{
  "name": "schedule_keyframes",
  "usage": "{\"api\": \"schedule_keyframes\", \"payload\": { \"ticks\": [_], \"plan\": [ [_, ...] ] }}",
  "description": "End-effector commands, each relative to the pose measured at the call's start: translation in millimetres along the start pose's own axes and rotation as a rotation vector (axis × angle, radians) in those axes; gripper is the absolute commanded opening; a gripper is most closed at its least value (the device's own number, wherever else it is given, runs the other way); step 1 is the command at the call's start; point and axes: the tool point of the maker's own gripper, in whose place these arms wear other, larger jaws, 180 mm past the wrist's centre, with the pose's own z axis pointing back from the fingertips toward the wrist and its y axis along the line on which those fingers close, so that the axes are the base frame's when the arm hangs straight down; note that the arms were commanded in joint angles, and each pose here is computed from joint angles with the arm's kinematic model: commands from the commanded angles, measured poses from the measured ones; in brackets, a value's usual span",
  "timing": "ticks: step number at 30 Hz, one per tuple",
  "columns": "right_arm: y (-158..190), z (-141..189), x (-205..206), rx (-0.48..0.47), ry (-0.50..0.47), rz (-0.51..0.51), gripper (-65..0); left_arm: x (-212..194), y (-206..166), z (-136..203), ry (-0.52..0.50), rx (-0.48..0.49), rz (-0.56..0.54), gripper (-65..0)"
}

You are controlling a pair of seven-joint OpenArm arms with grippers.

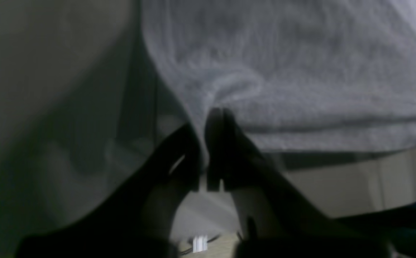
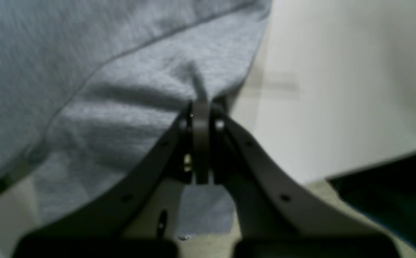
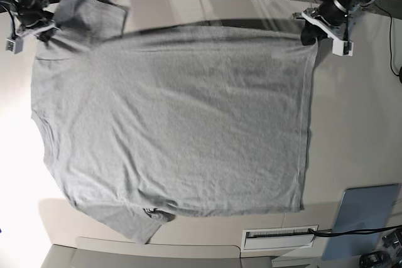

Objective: Fold the T-shirt properly
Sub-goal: 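Lift the shoulder edge with both grippers and fold it over toward the hem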

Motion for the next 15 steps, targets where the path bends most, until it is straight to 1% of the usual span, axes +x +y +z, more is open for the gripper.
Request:
{"api": "schedule_keyframes", "payload": {
  "ticks": [1,3,5,7,12,15],
  "plan": [
    [-11,10,9,-0.035,-0.027,0.022,-65.0,8,4,8,-0.027,0.024,-0.003,-65.0],
    [-17,18,5,-0.055,-0.019,0.036,-65.0,10,9,14,-0.035,0.055,0.008,-65.0],
    [-20,25,2,-0.069,-0.008,0.051,-65.0,13,11,19,-0.039,0.066,-0.001,-65.0],
    [-18,30,5,-0.07,-0.023,0.069,-65.0,18,11,22,-0.054,0.071,-0.011,-65.0],
    [-9,33,40,-0.056,-0.137,0.111,-65.0,38,5,19,-0.116,0.049,-0.014,-65.0],
    [-7,32,65,-0.063,-0.195,0.134,-65.0,55,7,11,-0.177,0.044,-0.005,-65.0]
  ]
}}
